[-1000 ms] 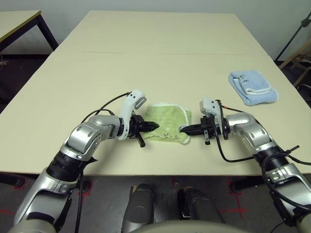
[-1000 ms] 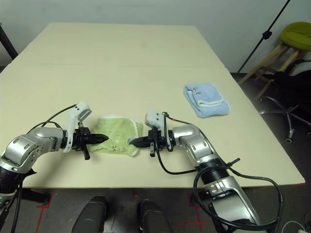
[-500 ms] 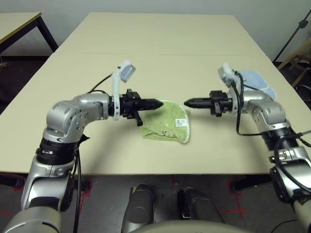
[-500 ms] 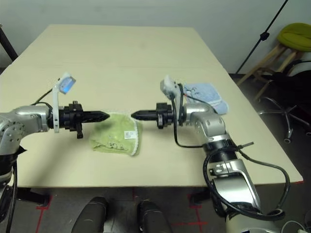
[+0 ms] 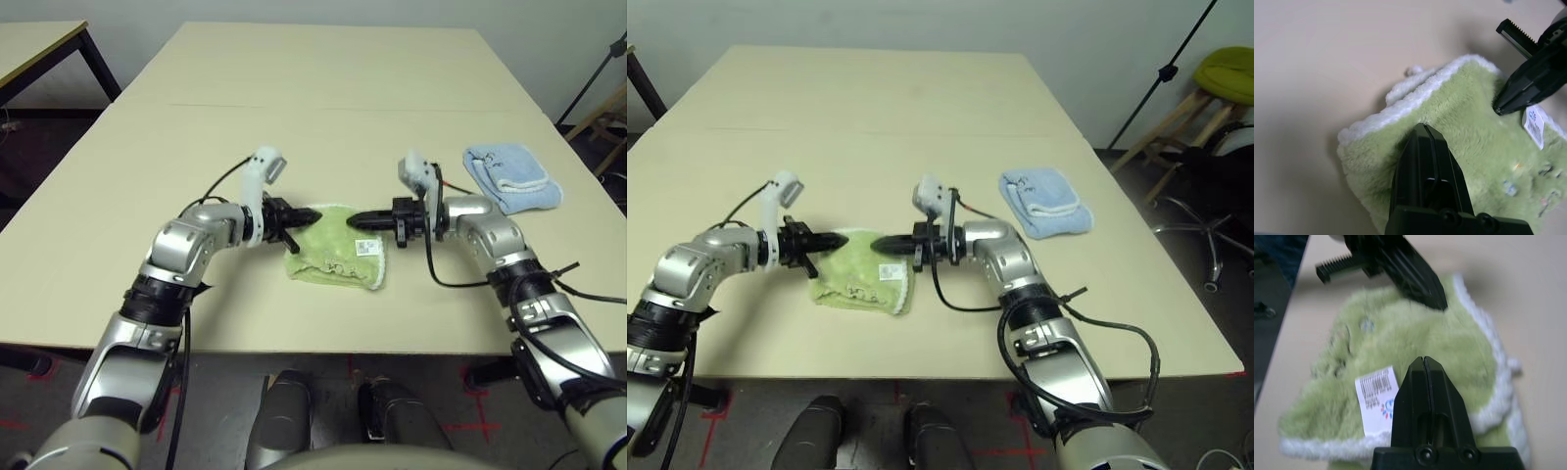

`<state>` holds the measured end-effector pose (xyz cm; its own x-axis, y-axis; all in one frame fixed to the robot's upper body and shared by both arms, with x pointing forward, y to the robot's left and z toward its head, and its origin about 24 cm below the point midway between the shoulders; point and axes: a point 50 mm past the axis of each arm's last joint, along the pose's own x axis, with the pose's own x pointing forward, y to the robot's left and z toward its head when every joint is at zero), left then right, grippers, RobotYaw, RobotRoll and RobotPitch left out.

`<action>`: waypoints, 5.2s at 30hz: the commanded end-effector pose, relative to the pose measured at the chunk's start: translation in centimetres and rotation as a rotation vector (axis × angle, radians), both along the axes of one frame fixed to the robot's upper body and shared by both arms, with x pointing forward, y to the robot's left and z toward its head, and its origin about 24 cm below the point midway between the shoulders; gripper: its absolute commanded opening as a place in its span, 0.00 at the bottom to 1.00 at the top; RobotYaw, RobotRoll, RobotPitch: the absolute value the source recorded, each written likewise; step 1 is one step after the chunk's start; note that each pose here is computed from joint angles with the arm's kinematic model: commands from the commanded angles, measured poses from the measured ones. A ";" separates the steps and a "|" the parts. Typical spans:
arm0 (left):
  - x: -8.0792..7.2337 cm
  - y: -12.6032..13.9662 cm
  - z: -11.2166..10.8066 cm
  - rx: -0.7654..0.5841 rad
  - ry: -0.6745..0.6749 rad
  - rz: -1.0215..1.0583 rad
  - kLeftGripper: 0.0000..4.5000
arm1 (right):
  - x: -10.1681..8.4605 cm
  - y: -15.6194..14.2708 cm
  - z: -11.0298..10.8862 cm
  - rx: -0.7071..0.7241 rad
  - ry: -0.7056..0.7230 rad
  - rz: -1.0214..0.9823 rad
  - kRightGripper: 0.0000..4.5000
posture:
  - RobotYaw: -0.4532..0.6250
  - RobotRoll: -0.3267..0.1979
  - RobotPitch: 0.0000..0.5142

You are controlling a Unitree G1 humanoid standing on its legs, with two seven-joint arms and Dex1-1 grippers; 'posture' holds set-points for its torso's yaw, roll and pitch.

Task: Fold the towel and set it aside.

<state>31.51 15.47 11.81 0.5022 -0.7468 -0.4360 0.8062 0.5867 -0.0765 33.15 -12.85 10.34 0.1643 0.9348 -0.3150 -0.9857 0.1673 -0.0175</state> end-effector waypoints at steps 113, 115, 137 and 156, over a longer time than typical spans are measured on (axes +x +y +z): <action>1.9 19.2 -0.2 -0.734 0.065 1.325 0.00 | -1.6 -10.1 7.9 -0.022 -0.117 0.060 1.00 | 0.57 0.62 0.27; 1.9 19.8 -0.4 -0.725 0.042 1.381 0.00 | -1.6 -10.1 7.8 -0.019 -0.120 0.060 1.00 | 0.57 0.62 0.27; 0.4 21.3 0.5 -0.416 -0.076 1.321 0.47 | -1.7 -9.4 6.9 0.005 -0.111 0.057 1.00 | 0.58 0.62 0.26; -4.1 15.5 7.1 0.088 -0.238 0.731 0.99 | 0.0 -11.0 6.5 0.187 -0.150 -0.325 1.00 | 0.60 0.62 0.26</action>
<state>27.15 31.73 18.75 0.9287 -0.1112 -0.3536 0.1587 0.9814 0.1081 32.79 -23.08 17.34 0.3897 0.9098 -0.1431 -0.9199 0.3771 -0.1078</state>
